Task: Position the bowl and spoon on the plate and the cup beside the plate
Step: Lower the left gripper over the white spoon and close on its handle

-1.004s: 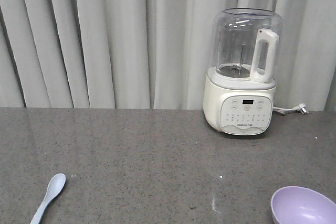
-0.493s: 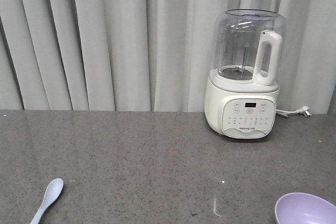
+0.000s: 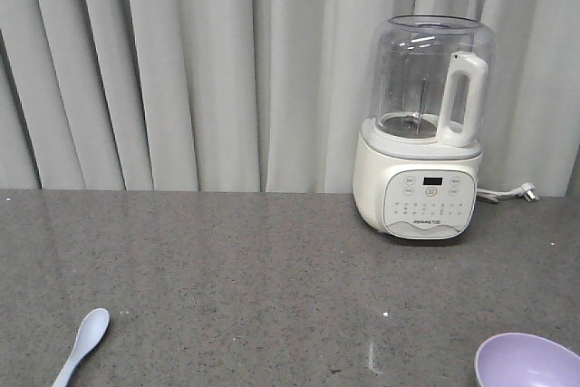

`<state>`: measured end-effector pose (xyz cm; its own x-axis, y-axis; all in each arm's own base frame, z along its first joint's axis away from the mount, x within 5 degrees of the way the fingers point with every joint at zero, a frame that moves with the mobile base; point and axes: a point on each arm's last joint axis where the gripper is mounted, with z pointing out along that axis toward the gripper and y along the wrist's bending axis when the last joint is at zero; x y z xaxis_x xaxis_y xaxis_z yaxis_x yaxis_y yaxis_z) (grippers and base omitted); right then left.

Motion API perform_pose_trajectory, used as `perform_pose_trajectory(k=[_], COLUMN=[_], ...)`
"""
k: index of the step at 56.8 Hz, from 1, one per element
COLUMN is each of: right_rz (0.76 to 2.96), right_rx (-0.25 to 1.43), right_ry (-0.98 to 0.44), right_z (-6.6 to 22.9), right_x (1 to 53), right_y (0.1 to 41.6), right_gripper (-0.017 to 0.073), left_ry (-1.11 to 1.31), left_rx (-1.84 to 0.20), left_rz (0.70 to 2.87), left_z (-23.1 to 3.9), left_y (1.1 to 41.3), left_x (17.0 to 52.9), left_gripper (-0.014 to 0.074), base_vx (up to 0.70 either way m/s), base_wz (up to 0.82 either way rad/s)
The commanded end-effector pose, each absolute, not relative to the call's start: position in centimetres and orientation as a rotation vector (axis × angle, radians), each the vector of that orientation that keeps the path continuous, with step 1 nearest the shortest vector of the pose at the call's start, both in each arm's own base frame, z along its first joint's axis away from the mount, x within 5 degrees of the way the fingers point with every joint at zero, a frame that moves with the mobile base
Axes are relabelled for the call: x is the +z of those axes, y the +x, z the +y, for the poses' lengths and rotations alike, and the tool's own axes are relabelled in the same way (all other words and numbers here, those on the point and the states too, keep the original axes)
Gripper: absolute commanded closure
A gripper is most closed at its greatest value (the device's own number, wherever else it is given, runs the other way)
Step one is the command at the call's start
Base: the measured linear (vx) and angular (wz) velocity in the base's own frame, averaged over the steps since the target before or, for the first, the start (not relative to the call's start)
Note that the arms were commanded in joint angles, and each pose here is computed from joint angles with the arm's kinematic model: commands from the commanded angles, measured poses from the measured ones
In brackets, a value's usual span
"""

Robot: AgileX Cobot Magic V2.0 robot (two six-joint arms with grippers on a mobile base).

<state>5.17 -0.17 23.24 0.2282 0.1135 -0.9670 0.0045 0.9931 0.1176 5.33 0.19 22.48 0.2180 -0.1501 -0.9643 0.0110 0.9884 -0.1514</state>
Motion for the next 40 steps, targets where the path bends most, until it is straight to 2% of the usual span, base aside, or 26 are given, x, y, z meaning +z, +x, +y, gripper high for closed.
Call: perform_pose_trajectory(k=[1, 6, 12, 19, 24, 29, 40], right_rz=[1.079, 1.024, 1.095, 1.231, 1.343, 1.458, 1.606], right_rx=[0.061, 0.016, -0.032, -0.038, -0.035, -0.031, -0.032], right_ry=[0.077, 0.046, 0.020, 0.017, 0.019, 0.022, 0.021], right_z=[-0.1, -0.1, -0.2, -0.4, -0.5, -0.6, -0.7], right_x=[29.3, 35.0, 41.3, 45.9, 46.6, 45.3, 43.1], right_y=[3.6, 2.9, 5.1, 10.0, 13.8, 16.6, 19.6], right_gripper=[0.0568, 0.0568, 0.0568, 0.0568, 0.0568, 0.0568, 0.0534], left_ry=[-0.193, -0.106, -0.039, -0.042, -0.045, -0.053, -0.050], left_rx=[-0.213, -0.126, -0.046, -0.085, -0.094, -0.099, -0.086], left_rz=[0.997, 0.903, 0.988, 1.243, 1.399, 1.478, 1.534], left_z=[0.6, 0.4, 0.1, -0.1, -0.3, -0.3, -0.3], left_y=[3.2, 1.5, 2.8, 9.1, 14.3, 17.6, 20.2], left_x=[28.6, 34.5, 40.7, 44.9, 45.1, 44.5, 43.2], left_gripper=[0.0600, 0.0600, 0.0600, 0.0600, 0.0600, 0.0600, 0.0558], base_vx=[0.00, 0.00, 0.00, 0.00, 0.00, 0.00, 0.00], base_wz=[0.00, 0.00, 0.00, 0.00, 0.00, 0.00, 0.00])
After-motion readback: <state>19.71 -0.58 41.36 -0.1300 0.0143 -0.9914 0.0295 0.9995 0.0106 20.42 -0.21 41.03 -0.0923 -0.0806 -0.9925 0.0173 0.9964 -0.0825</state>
